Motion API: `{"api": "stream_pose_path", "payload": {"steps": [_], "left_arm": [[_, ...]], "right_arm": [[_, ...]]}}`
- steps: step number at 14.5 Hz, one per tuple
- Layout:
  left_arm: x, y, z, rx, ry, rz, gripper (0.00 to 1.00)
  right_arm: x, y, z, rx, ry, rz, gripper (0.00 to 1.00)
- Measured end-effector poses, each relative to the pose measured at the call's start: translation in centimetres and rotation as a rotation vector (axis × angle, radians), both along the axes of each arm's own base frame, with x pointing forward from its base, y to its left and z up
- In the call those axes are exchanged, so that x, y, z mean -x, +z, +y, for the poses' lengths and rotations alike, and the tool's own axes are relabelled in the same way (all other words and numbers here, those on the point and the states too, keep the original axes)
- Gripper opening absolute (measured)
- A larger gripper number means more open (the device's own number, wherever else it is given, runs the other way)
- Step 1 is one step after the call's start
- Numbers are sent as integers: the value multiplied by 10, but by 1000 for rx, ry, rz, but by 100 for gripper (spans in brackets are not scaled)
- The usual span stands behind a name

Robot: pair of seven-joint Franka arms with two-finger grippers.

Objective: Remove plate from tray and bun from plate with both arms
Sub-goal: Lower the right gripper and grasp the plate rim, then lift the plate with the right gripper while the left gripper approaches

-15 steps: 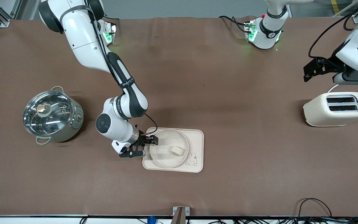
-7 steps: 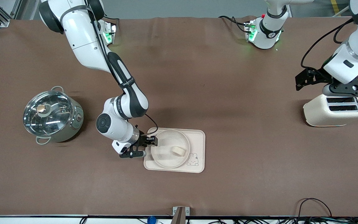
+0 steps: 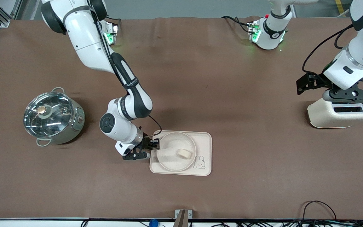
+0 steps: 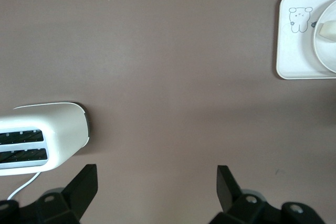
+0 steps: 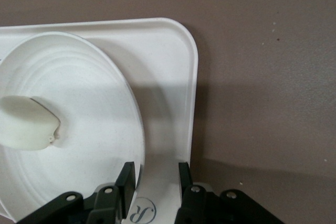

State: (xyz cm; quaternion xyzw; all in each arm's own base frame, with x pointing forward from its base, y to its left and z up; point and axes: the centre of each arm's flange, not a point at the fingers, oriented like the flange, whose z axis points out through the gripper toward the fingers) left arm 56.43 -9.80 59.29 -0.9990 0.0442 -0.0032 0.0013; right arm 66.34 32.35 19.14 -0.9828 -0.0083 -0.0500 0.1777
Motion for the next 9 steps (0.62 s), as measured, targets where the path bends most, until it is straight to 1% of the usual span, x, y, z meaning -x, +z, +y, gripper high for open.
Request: {"api": "stream_pose_path", "payload": {"steps": [3, 9], "left_arm": [[-1, 1, 0, 1, 0, -5, 100], [-1, 1, 0, 1, -1, -6, 100]], "right_arm": [[0, 0, 0, -1, 0, -1, 41], [-3, 3, 9, -10, 7, -19, 41]]}}
